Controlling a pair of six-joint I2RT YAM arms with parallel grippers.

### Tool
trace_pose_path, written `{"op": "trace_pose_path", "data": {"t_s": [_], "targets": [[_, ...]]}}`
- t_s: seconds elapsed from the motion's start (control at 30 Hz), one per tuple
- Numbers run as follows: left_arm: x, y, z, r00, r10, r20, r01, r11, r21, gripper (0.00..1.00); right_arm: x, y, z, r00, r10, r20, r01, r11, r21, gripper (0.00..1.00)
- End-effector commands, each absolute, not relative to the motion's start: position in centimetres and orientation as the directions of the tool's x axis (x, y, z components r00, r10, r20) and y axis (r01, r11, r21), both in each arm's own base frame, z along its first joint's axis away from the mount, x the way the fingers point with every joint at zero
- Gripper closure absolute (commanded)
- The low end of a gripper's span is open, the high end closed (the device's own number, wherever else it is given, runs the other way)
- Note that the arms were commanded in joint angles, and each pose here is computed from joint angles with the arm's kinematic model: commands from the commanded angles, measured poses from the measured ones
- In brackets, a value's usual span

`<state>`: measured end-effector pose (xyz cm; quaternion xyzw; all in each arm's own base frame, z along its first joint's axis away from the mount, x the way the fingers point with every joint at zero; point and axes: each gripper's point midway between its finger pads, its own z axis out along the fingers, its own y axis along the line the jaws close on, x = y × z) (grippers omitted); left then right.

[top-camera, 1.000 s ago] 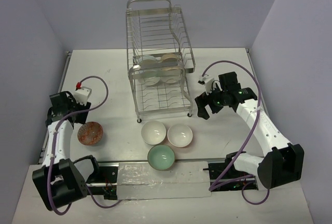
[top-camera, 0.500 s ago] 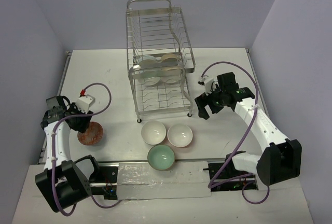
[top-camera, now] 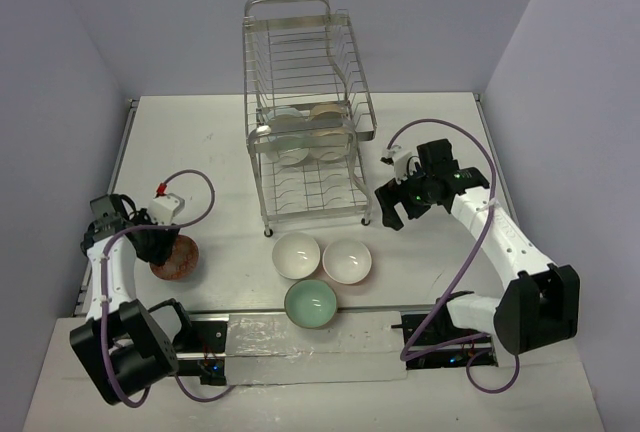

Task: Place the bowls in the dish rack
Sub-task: Pick up the bowl from the center of the board.

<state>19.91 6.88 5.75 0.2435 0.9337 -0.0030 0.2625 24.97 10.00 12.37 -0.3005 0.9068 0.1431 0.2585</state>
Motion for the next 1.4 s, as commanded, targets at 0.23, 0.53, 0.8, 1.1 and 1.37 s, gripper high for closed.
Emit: {"op": "trace_pose_path", "data": {"t_s": [0.23, 0.53, 0.8, 1.1, 1.37], "targets": [[19.9, 5.2, 6.4, -0.72, 0.436, -0.54, 0.507, 0.862, 0.019, 0.55, 25.7, 9.6, 11.9, -0.691, -0.467, -0.552, -0.6, 0.796, 0.078, 0.0], [20.6, 5.6, 7.5, -0.717, 0.397, -0.572, 0.496, 0.868, -0.019, 0.81, 25.9, 9.1, 11.5, -0.699, -0.469, -0.54, -0.588, 0.807, 0.061, 0.0], [20.9, 4.4, 8.1, -0.725, 0.314, -0.613, 0.5, 0.852, -0.154, 0.92, 25.9, 8.9, 11.3, -0.699, -0.474, -0.536, -0.586, 0.809, 0.05, 0.0], [20.3, 5.0, 7.0, -0.76, 0.295, -0.579, 0.509, 0.824, -0.25, 0.56, 26.0, 8.6, 10.9, -0.709, -0.477, -0.52, -0.578, 0.815, 0.04, 0.0], [19.1, 6.2, 4.9, -0.808, 0.239, -0.539, 0.47, 0.813, -0.345, 0.76, 25.9, 8.5, 10.7, -0.715, -0.478, -0.51, -0.576, 0.817, 0.042, 0.0]]}}
